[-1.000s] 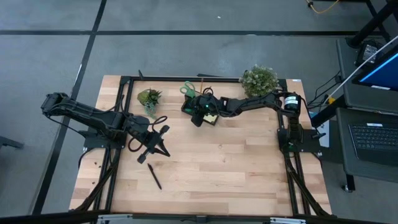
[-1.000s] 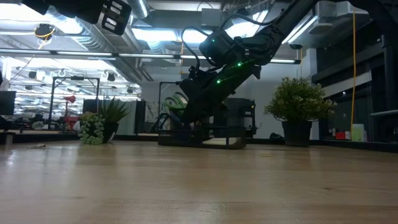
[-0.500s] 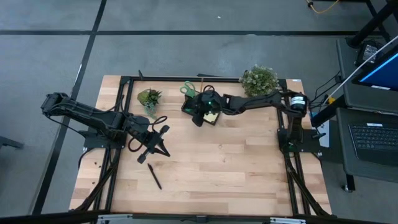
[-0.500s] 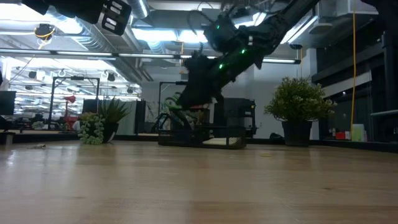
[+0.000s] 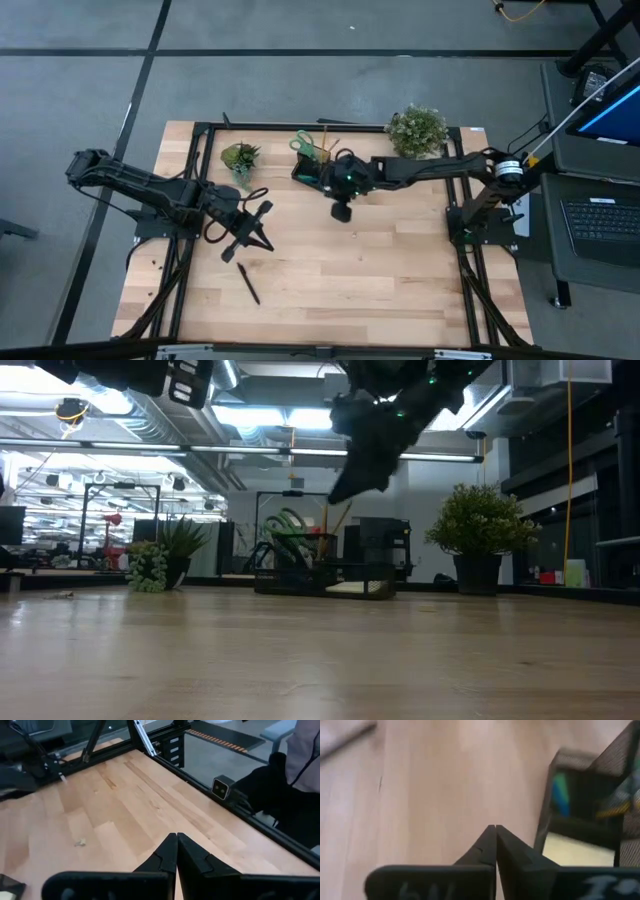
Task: Pick and place office supplies into organizer
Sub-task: Put the right binder clip into the desk organizer
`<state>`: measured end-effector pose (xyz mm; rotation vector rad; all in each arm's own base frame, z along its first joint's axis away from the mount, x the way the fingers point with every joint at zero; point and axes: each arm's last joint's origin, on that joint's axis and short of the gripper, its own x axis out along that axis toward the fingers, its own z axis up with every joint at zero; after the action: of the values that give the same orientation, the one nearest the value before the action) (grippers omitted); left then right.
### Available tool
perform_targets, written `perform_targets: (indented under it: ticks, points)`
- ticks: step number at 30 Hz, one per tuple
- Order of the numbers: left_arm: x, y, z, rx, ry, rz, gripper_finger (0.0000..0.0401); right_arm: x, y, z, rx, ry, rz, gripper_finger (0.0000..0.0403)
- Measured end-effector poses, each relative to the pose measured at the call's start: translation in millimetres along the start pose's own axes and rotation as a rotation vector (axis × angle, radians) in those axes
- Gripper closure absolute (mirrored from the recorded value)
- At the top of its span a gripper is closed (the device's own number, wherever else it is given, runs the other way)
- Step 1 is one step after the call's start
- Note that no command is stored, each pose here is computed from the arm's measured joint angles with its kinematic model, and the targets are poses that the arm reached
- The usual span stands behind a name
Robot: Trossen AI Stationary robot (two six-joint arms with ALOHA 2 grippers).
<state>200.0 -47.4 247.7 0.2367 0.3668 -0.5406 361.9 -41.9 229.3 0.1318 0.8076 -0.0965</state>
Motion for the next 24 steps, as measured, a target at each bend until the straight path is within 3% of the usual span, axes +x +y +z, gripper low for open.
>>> perform_targets:
  ticks: [8, 15, 18, 24]
  points:
    - [-0.9, 3.0, -0.8, -0.038, 0.002, 0.014, 0.0399, -0.2, 27.9, -20.5, -0.269, 0.181, 0.118, 0.0381]
    - [-0.9, 3.0, -0.8, -0.054, 0.002, 0.013, 0.0396, 10.2, 45.6, -30.7, -0.326, 0.238, 0.152, 0.0390]
    - [-0.9, 3.0, -0.8, -0.054, 0.002, 0.013, 0.0397, 9.7, 54.6, -35.2, -0.409, 0.263, 0.173, 0.0390]
    - [-0.9, 2.5, -2.6, -0.061, 0.019, 0.008, 0.0399, 4.4, 76.9, -49.8, -0.624, 0.363, 0.077, 0.0390]
